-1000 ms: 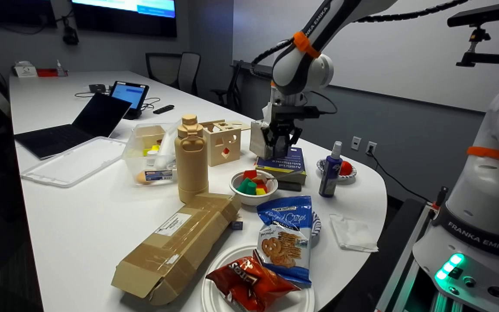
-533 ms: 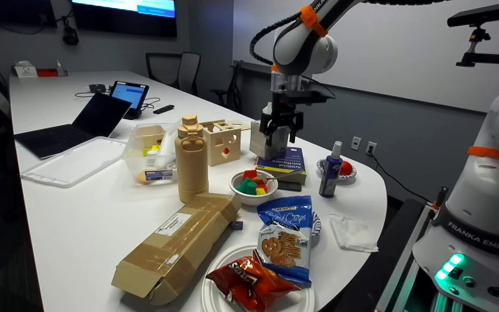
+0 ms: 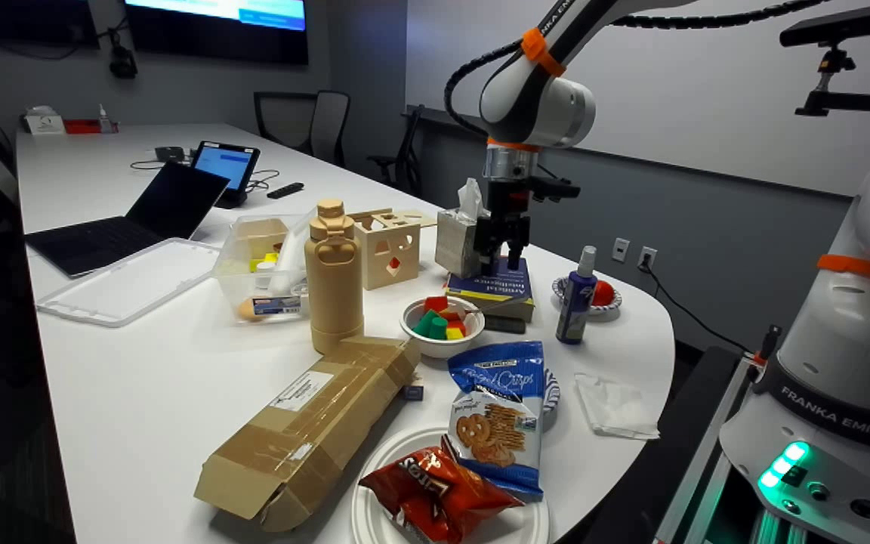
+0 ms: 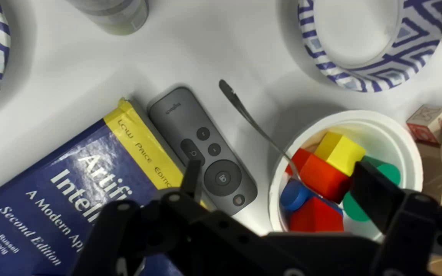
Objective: Hold the cake knife, and then move it around in the bowl
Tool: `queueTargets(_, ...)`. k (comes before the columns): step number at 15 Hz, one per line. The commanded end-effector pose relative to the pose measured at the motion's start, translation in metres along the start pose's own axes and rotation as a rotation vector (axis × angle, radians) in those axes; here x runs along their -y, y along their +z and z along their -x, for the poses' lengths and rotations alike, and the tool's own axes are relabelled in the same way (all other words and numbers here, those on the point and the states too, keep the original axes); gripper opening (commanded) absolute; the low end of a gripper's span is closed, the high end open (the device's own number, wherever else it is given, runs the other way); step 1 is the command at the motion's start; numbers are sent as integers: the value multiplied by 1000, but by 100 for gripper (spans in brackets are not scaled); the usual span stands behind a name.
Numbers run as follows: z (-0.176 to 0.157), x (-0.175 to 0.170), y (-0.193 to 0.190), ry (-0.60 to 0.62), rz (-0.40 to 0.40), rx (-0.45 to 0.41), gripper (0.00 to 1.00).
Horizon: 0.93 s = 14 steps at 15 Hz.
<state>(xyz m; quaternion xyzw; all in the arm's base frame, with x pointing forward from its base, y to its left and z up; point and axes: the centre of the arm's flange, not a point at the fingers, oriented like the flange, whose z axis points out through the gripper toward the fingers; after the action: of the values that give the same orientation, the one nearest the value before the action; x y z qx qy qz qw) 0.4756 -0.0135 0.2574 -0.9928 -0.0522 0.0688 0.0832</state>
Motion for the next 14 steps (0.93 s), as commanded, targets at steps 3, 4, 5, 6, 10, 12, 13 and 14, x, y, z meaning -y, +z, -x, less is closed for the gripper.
queueTargets(3, 10, -18, 18, -123, -61, 104, 100)
queueTargets(4, 11, -19, 21, -136, -69, 116, 100)
queueTargets(5, 12, -19, 25, -149, -76, 126, 100)
queueTargets(6, 12, -20, 29, -158, -83, 134, 100)
queueTargets(10, 12, -18, 44, -201, -102, 162, 100)
queueTargets(12, 11, -15, 52, -210, -109, 170, 100)
queueTargets(13, 10, -15, 55, -218, -113, 174, 100)
queueTargets(14, 10, -13, 57, -225, -118, 179, 100)
